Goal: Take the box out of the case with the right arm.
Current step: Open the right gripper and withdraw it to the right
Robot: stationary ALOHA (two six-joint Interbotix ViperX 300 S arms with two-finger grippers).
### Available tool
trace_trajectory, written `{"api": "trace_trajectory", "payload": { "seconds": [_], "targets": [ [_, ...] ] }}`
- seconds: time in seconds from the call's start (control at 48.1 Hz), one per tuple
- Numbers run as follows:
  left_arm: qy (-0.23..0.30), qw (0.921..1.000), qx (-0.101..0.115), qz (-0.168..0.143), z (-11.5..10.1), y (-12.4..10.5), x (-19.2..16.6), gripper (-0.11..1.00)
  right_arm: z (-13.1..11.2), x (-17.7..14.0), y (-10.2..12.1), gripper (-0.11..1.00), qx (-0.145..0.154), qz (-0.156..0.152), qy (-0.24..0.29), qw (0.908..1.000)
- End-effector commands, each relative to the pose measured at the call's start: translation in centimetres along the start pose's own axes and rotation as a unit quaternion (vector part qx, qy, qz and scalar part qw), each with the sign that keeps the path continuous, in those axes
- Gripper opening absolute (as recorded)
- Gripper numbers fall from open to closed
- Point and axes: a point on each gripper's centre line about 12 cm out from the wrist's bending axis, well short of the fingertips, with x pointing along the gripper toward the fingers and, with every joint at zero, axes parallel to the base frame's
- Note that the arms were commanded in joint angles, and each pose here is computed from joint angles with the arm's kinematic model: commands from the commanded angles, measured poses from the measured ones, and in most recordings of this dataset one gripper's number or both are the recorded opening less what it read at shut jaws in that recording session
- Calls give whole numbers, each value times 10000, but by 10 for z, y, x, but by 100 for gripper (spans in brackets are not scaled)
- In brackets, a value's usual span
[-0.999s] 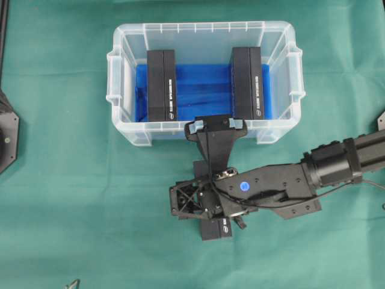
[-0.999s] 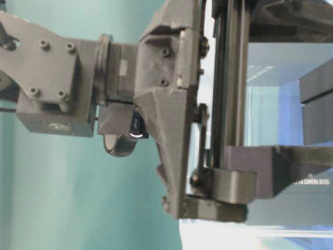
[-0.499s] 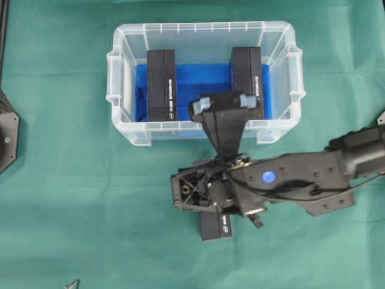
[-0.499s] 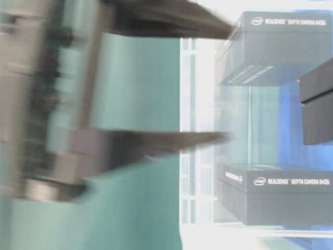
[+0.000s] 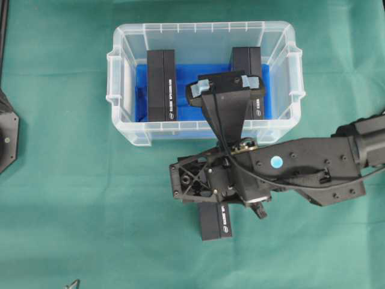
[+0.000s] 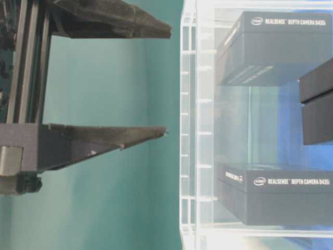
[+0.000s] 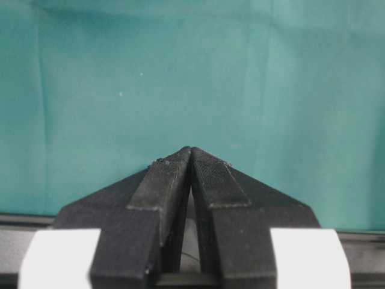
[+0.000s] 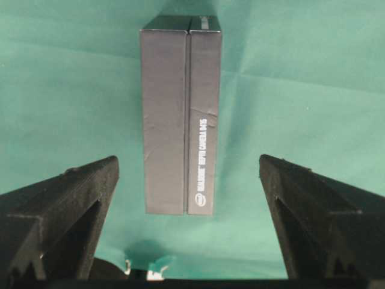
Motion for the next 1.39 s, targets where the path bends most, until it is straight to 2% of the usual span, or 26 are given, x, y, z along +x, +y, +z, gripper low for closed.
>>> {"api": "trace_trajectory", "payload": {
  "seconds": [0.0,0.187,0.333,0.749,0.895,1.04,1.373],
  "targets": [
    [-123,9999,13,-9,3,0,-6,0,5,-22,-9,92,16,194,68,9998],
    [-138,9999,5,-11,2,0,-7,0,7,-20,-32,92,23,87,154,9998],
    [-146,9999,12,-12,2,0,-8,0,11,-20,-56,92,161,44,148,9998],
    [-139,9999,36,-3,2,0,-7,0,27,-26,-156,92,329,-148,112,9993],
    [-133,9999,45,5,2,0,-7,0,36,-30,-187,92,427,-53,150,9990],
    [-133,9999,45,5,2,0,-7,0,41,-32,-201,92,424,-14,133,9990],
    [-102,9999,68,7,3,0,-5,0,45,-22,-204,92,203,-108,-9,9997]
  ]
}}
